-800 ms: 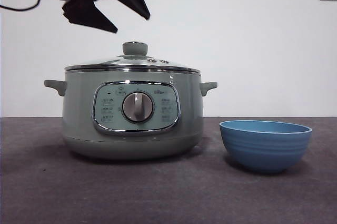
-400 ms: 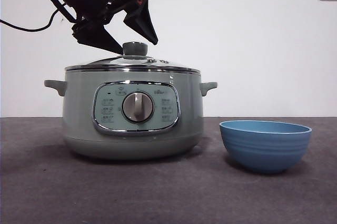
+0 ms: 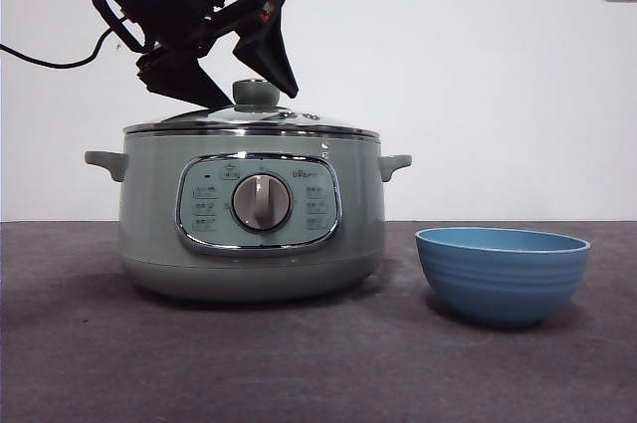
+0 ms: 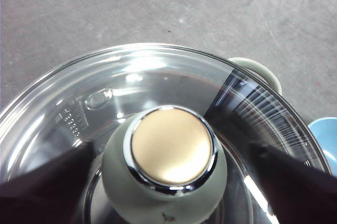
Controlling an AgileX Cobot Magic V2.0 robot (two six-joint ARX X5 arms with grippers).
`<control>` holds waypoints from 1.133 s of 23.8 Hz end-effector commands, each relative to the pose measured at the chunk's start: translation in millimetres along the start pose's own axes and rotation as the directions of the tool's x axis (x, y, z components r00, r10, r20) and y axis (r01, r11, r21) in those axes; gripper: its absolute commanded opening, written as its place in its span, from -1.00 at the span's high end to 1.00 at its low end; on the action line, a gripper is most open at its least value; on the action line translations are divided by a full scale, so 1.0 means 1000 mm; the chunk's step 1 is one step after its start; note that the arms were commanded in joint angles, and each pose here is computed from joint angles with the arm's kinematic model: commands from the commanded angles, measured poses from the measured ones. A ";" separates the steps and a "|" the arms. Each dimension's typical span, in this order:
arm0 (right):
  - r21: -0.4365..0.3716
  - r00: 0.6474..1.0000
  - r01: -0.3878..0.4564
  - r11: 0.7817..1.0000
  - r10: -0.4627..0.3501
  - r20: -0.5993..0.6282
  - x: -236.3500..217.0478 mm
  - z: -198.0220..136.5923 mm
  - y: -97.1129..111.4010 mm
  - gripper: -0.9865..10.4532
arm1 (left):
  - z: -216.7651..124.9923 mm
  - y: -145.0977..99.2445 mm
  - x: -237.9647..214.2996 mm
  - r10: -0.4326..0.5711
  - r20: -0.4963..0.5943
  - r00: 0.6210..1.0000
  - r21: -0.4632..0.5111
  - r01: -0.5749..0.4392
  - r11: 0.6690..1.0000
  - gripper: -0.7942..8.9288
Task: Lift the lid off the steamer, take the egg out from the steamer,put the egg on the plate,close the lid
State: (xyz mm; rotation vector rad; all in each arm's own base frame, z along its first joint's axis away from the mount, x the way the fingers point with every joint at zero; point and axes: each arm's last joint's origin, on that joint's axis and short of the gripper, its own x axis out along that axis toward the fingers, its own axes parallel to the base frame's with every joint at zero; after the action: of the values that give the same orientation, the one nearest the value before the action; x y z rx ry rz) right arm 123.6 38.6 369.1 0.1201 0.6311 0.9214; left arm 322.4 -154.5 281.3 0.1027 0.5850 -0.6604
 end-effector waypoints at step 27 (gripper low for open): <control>-0.015 0.999 0.050 0.999 -0.050 0.001 0.000 0.001 -0.001 -0.06 | 0.035 -0.015 -0.067 0.000 0.191 0.982 0.044 -0.009 0.999 0.85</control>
State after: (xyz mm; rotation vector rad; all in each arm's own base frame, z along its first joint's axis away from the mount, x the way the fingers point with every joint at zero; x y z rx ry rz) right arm 124.9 37.7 368.7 0.1005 0.6339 0.8751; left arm 289.7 -139.6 329.4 0.0969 0.4730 -0.6578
